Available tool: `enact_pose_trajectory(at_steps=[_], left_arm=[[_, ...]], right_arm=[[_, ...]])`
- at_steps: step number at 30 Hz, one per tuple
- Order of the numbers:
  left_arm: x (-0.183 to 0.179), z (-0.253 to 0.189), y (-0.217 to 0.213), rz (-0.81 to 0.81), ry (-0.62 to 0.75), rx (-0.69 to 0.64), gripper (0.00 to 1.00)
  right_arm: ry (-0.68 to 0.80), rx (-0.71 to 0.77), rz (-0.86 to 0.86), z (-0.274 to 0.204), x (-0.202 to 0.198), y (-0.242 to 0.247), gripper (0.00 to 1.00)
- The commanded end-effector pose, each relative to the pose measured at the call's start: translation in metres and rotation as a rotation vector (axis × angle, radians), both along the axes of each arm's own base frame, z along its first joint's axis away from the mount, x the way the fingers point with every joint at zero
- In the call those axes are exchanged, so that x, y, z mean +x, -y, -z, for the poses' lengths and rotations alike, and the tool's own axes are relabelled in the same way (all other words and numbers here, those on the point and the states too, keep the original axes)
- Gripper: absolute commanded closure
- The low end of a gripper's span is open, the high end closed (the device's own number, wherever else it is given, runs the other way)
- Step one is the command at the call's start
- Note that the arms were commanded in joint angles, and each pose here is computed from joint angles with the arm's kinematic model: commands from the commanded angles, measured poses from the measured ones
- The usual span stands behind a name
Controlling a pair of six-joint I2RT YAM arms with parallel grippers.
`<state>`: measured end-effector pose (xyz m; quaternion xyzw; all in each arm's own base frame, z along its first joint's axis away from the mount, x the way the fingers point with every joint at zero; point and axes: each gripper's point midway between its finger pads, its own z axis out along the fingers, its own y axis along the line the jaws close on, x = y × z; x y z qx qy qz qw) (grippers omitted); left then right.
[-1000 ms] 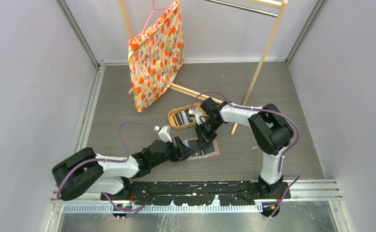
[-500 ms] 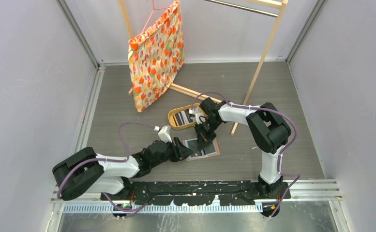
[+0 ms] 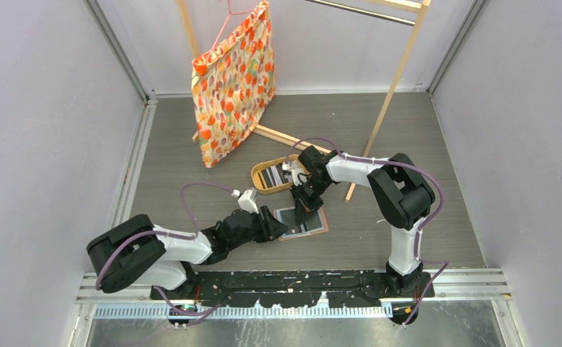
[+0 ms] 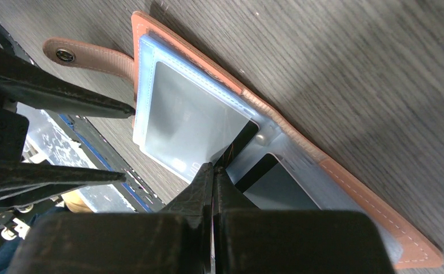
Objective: Put the credit cards into the card holder
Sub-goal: Turn over the card slot in the card holder.
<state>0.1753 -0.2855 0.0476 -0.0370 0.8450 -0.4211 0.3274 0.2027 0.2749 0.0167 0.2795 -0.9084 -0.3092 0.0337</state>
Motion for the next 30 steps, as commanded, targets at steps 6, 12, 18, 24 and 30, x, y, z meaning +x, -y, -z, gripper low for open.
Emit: enact_pose_trajectory(at_steps=[6,12,18,24,30], left_arm=[[0.015,-0.021,0.013,-0.007,0.067,-0.063,0.58],[0.015,-0.029,0.005,-0.032,0.079,-0.061,0.61],[0.016,-0.042,0.005,-0.025,0.103,-0.069,0.6],[0.016,-0.037,0.011,-0.016,0.087,-0.077,0.6],[0.018,-0.022,0.016,-0.016,0.05,-0.063,0.6]], right_arm=[[0.048,-0.016,-0.019,0.004,0.01,0.0,0.98],[0.053,-0.01,-0.022,0.002,0.01,-0.001,0.98],[0.051,-0.013,-0.021,0.003,0.01,-0.001,0.98],[0.05,-0.016,-0.021,0.004,0.01,0.0,0.98],[0.048,-0.017,-0.019,0.004,0.01,0.0,0.98]])
